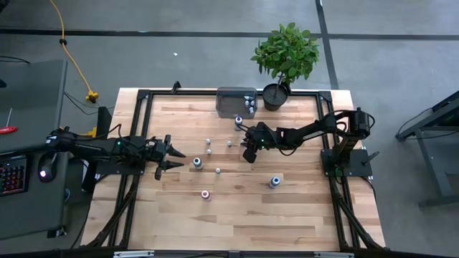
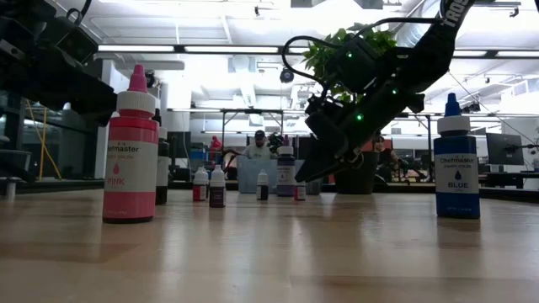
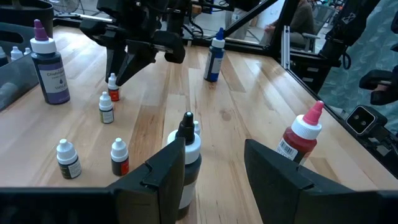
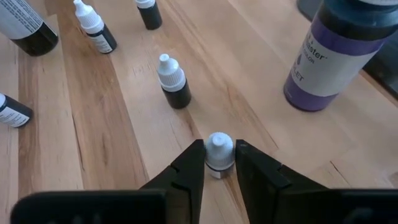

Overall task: Pick & Place food coloring
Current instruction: Put the right small red food coloring bottle into the black bin

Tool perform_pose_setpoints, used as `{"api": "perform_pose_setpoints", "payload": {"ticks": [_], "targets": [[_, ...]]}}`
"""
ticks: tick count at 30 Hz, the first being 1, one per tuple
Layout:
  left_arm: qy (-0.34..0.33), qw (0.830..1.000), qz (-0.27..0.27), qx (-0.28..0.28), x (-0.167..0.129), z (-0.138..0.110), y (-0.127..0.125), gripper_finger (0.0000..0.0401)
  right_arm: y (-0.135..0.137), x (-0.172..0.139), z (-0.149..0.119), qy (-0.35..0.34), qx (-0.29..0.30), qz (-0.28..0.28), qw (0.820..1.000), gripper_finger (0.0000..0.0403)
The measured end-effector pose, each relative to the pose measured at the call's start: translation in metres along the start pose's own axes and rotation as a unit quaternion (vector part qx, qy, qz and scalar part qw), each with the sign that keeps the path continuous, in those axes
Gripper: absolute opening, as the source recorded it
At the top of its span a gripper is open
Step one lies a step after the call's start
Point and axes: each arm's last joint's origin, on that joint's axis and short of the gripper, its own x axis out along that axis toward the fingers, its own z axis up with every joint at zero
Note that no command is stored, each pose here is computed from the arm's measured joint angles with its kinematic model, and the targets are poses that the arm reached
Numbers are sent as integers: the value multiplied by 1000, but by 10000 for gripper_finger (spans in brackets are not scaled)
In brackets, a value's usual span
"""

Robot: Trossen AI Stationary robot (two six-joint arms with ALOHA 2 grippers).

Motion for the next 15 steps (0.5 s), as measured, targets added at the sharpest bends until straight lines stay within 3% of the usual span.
{"api": "perform_pose_setpoints", "payload": {"ticks": [15], "targets": [[0, 1000, 0, 0, 0, 0, 0, 163, 0, 0, 1, -4, 0, 2, 1000, 59]]}}
